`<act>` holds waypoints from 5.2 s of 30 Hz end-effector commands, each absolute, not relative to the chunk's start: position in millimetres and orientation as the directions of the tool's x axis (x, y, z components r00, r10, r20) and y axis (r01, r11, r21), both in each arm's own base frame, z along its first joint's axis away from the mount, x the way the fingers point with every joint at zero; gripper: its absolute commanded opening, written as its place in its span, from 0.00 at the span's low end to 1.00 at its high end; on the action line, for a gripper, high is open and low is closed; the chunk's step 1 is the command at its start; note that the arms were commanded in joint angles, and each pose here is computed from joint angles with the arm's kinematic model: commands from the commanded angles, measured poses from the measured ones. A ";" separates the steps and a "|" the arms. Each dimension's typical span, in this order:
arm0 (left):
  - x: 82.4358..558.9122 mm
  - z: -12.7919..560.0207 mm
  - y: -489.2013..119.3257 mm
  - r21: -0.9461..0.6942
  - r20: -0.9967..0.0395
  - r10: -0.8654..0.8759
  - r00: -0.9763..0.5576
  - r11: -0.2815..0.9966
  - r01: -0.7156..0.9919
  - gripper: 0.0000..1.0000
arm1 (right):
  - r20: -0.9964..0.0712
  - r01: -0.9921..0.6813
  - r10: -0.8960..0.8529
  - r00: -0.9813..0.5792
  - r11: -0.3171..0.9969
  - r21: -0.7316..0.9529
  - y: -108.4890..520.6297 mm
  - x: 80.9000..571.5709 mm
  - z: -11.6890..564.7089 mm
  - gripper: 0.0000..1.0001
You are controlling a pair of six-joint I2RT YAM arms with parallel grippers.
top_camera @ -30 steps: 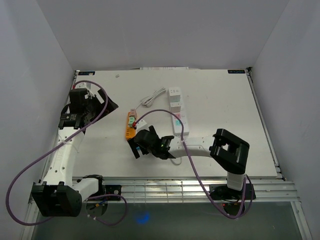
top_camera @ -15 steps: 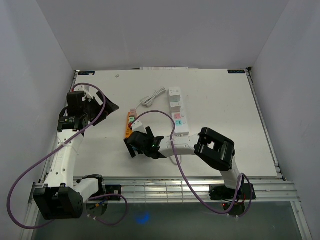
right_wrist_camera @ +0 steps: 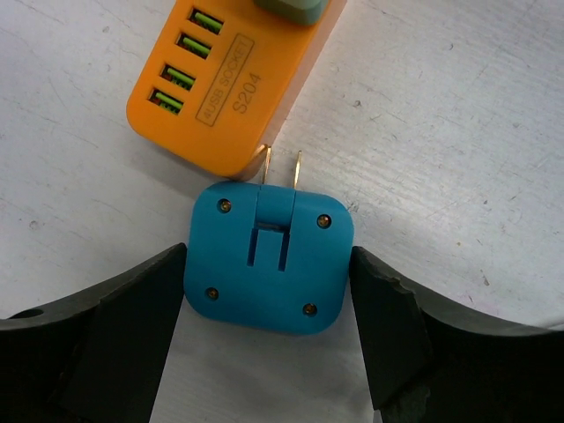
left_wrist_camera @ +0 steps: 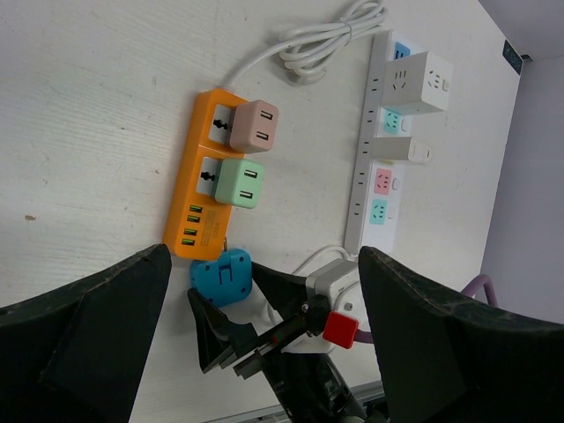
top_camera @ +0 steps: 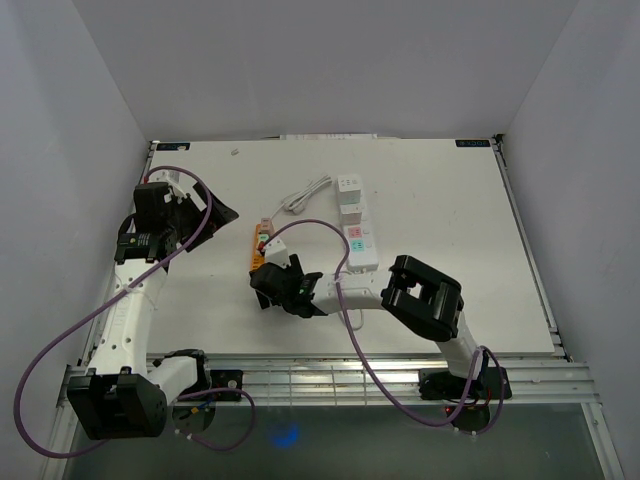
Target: Insert the plug
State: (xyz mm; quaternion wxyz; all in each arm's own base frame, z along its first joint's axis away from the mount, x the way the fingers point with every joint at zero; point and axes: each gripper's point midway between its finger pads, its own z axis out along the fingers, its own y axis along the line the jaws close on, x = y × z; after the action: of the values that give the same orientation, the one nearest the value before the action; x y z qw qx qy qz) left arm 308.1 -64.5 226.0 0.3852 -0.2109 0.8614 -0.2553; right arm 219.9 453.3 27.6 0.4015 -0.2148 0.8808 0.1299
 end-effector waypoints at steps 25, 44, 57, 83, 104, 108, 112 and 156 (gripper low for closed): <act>267.7 242.8 -201.4 -0.762 -0.456 -0.234 -0.858 0.601 0.241 0.98 | -0.959 -0.734 -0.251 -0.131 0.675 -0.076 346.4 210.6 173.3 0.61; 247.0 244.7 -259.1 -0.862 -0.372 -0.093 -0.924 0.403 0.306 0.98 | -0.978 -0.861 -0.208 0.012 0.495 -0.116 329.5 204.5 224.5 0.61; 245.6 224.3 -272.0 -0.882 -0.311 -0.037 -0.950 0.384 0.274 0.88 | -0.975 -0.881 -0.215 0.050 0.450 -0.145 338.1 202.3 229.6 0.59; 224.3 210.6 -286.7 -0.895 -0.291 0.081 -0.953 0.328 0.301 0.00 | -0.974 -0.868 -0.219 0.060 0.471 -0.160 332.3 204.7 223.8 0.87; 251.8 256.0 -243.6 -0.836 -0.502 -0.060 -0.863 0.291 0.466 0.00 | -0.982 -0.915 -0.042 -0.185 0.372 0.156 300.4 199.5 249.6 0.98; 244.6 273.5 -243.1 -0.806 -0.571 -0.093 -0.816 0.251 0.536 0.00 | -0.948 -0.890 0.063 -0.311 0.330 0.314 292.8 209.4 265.2 1.00; 239.3 295.6 -240.5 -0.757 -0.647 -0.137 -0.750 0.229 0.612 0.00 | -0.882 -0.861 0.148 -0.448 0.192 0.470 296.7 199.2 279.9 0.90; 219.8 309.2 -244.4 -0.746 -0.664 -0.260 -0.702 0.157 0.647 0.00 | -0.724 -0.780 0.292 -0.625 -0.195 0.595 362.5 195.4 319.7 0.35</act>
State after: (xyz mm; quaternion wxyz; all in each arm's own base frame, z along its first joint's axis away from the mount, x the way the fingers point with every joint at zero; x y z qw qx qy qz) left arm 222.4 -244.0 301.6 0.3432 0.1347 0.6834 -0.6302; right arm 201.0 361.1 290.4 0.3426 -0.2148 0.5661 0.7183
